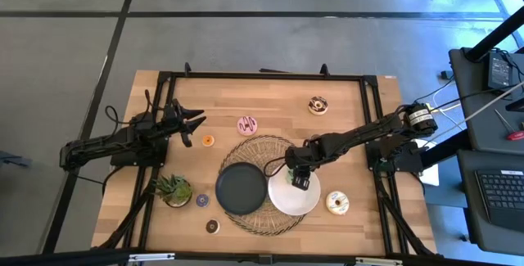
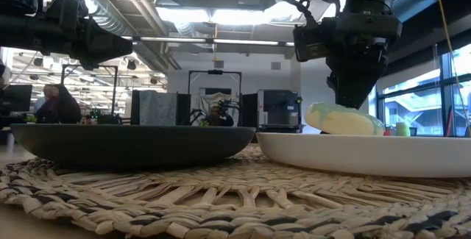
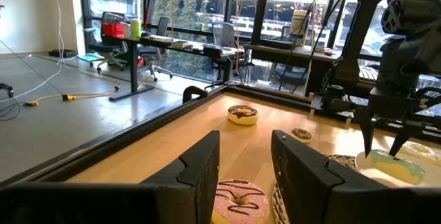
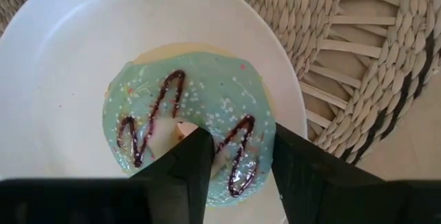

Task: Pick & Place donuts
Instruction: Put the large light blue donut on the white plate, then put the large white donut on the white plate

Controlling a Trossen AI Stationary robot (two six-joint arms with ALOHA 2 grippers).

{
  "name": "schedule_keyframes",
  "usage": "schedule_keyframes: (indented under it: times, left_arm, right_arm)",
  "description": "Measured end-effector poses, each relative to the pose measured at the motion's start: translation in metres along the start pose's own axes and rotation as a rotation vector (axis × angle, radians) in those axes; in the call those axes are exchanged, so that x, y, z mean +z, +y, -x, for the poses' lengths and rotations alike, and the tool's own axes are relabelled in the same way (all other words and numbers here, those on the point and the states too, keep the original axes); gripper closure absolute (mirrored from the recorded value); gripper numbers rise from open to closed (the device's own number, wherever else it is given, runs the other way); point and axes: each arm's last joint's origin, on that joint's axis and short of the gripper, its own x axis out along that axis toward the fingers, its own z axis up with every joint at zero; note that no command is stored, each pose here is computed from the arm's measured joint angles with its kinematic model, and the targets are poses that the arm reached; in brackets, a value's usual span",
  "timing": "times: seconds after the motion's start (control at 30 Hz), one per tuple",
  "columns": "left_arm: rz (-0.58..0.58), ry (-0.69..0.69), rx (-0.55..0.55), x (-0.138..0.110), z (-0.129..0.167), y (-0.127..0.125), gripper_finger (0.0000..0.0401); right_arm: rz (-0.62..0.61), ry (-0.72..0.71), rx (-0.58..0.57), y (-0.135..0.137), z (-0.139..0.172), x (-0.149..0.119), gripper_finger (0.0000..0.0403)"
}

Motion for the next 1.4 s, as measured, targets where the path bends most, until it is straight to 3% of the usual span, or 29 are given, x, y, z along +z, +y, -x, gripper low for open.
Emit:
schedule_keyframes:
  times: [0.57,1.03,1.2,1.4]
  left_arm:
    - [0.000,0.000,0.000,0.000,0.000,0.000,0.0274]
    - [0.000,0.000,0.000,0.000,0.000,0.000,0.0274]
    - [0.000,0.000,0.000,0.000,0.000,0.000,0.0274]
    - [0.000,0.000,0.000,0.000,0.000,0.000,0.0274]
  right_arm:
    - [0.017,-0.006,0.000,0.000,0.000,0.000,0.0256]
    - [0.013,-0.010,-0.008,-0.001,0.002,0.000,0.0173]
    - [-0.052,0.066,0.001,0.001,0.028,-0.007,0.0166]
    - [-0.146,0.157,-0.033,0.020,0.062,-0.048,0.0166]
